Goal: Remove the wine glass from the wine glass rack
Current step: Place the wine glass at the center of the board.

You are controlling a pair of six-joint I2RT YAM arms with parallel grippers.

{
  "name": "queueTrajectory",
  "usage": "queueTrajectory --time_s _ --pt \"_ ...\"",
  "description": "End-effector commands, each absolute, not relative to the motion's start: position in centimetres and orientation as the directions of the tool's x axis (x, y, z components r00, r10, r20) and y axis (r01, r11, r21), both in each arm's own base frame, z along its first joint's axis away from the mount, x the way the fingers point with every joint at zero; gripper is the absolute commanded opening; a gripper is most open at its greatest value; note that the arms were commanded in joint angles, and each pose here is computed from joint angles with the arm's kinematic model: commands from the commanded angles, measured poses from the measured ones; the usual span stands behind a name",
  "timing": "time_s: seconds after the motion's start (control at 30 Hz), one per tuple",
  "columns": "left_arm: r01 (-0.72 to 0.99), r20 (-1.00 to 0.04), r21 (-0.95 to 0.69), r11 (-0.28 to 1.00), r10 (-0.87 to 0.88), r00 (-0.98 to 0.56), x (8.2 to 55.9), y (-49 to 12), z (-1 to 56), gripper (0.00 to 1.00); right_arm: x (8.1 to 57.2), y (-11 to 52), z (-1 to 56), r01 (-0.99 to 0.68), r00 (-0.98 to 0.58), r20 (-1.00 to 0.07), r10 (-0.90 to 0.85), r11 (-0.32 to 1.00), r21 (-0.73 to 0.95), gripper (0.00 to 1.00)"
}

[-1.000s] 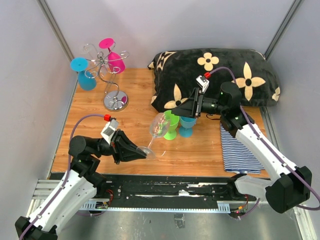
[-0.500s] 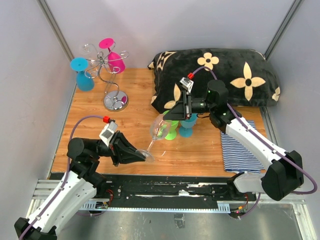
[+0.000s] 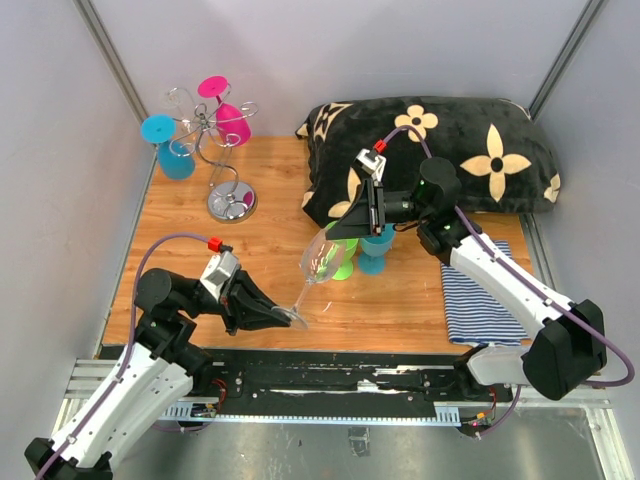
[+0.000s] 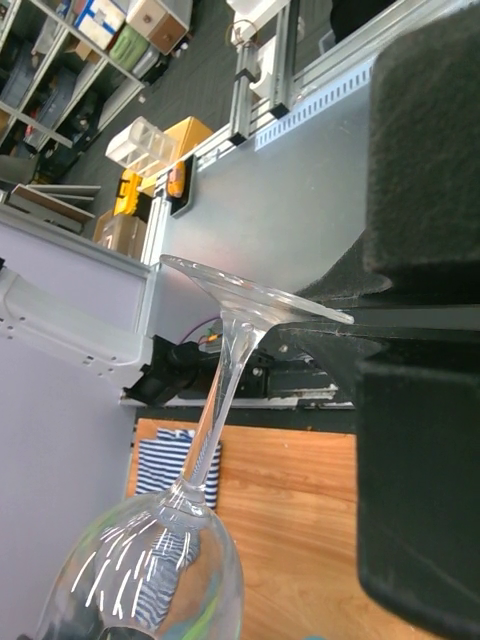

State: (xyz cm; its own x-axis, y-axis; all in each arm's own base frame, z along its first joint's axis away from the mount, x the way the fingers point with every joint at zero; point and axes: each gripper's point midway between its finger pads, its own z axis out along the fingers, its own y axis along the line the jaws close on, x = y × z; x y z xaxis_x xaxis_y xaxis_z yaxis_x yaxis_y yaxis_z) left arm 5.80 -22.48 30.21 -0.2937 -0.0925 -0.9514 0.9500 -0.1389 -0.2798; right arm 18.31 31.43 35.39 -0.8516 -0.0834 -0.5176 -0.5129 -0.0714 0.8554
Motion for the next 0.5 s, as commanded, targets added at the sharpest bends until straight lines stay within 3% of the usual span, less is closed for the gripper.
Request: queueTrajectory --time_s 0.0,0.13,0.3,0.47 --pt "0.927 -0.924 -0.374 -0.018 -0.078 -0.374 8.4 -23.0 28.6 0.00 12.6 31.4 38.3 -0.572 -0.746 -0.622 -0.238 -0.250 0.781 0.53" --pt "0.928 -0.927 -0.373 0.009 -0.056 -0.372 8.6 -22.9 27.9 0.01 11.7 31.0 38.3 -0.575 -0.718 -0.638 -0.278 -0.278 0.769 0.60" --pt "0.920 -0.922 -0.387 0.065 -0.027 -0.386 9.1 -22.7 26.7 0.00 10.1 30.0 38.2 -0.585 -0.658 -0.671 -0.342 -0.327 0.742 0.52" --pt "0.910 -0.916 -0.400 0.106 -0.019 -0.401 9.9 -22.7 25.8 0.00 8.7 29.6 38.0 -0.589 -0.625 -0.685 -0.373 -0.350 0.728 0.50"
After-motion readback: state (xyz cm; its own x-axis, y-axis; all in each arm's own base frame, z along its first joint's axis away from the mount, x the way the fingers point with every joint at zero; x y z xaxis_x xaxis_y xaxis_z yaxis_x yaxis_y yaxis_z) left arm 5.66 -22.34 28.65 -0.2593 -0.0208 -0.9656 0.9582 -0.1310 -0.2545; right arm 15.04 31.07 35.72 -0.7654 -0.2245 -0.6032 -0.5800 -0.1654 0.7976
